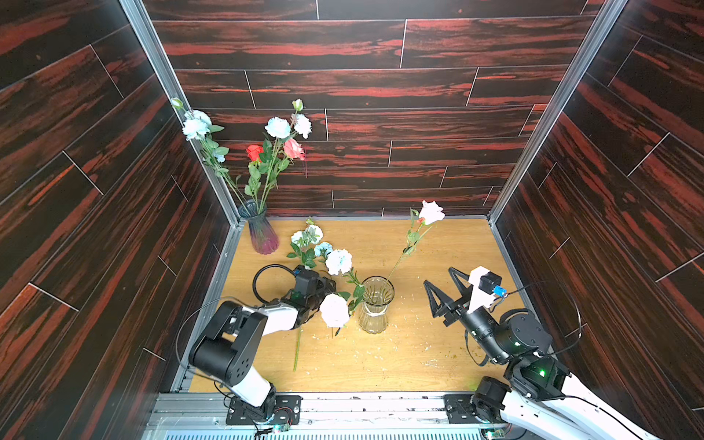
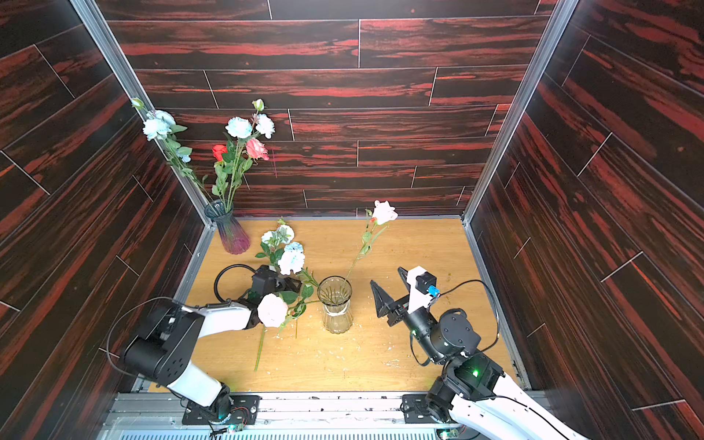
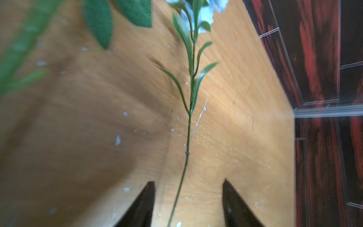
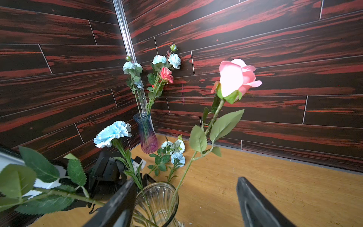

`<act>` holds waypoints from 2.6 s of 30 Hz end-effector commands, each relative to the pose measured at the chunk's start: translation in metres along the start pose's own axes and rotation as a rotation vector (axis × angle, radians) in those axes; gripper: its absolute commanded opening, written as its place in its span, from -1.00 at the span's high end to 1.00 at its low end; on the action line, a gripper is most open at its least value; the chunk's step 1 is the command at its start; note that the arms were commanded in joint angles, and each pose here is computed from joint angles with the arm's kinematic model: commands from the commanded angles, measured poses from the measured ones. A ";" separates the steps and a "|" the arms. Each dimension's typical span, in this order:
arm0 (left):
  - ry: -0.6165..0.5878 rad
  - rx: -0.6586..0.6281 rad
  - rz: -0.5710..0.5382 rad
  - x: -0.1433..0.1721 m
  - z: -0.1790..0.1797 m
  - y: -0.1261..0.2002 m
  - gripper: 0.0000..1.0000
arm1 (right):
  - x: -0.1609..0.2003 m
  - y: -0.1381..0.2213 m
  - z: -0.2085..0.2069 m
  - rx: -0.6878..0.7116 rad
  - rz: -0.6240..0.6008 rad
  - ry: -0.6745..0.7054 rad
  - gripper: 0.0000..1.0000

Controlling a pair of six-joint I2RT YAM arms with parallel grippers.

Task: Pick out blue flowers from the vase
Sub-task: Place the flower at the center of the board, then pick up the flower from the vase.

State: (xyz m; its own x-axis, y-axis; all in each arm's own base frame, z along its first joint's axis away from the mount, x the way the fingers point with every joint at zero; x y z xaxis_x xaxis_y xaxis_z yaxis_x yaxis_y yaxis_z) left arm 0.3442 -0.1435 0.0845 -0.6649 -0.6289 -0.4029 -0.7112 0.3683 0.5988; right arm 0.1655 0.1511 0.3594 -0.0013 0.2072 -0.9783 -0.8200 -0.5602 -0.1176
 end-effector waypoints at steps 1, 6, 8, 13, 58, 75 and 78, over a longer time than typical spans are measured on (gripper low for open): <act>-0.022 -0.015 -0.037 -0.009 0.000 0.017 -0.29 | -0.002 0.002 0.000 -0.002 -0.012 0.001 -0.65; -0.097 -0.026 -0.074 -0.024 -0.016 0.033 -0.26 | -0.003 0.003 0.000 -0.003 -0.014 -0.001 -0.65; -0.149 -0.025 -0.072 -0.031 -0.029 0.036 -0.23 | -0.002 0.002 0.000 -0.001 -0.011 0.000 -0.65; -0.231 0.054 0.000 -0.039 -0.070 0.024 -0.19 | 0.000 0.000 0.000 0.008 0.000 0.007 -0.65; -0.220 -0.112 0.171 -0.050 -0.028 -0.038 -0.17 | 0.005 -0.006 0.002 0.002 0.025 0.018 -0.66; -0.391 0.286 -0.357 -0.072 -0.117 0.116 -0.15 | 0.021 -0.029 0.039 -0.191 0.274 0.052 -0.44; -0.396 0.345 -0.355 -0.058 -0.113 0.126 -0.15 | 0.031 -0.036 0.050 -0.250 0.370 0.078 -0.42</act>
State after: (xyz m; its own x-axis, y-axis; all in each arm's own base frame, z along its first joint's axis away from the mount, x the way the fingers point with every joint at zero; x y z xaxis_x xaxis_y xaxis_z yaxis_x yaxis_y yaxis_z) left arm 0.3256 -0.1365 0.2625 -0.3976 -0.4720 -0.7868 -0.8894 0.4090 0.2040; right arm 0.1752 0.2060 0.3494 -0.1696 -0.0101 -0.9855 -0.6945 -0.7082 0.1268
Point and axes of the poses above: each gripper's point midway between its finger pads, its own y axis back along the fingers, its own z axis along the line the jaws close on, x = y × z, the point moved 4 cm from there along y, back along the fingers, and after that the axes turned 1 degree about -y, right-handed, at the moved point
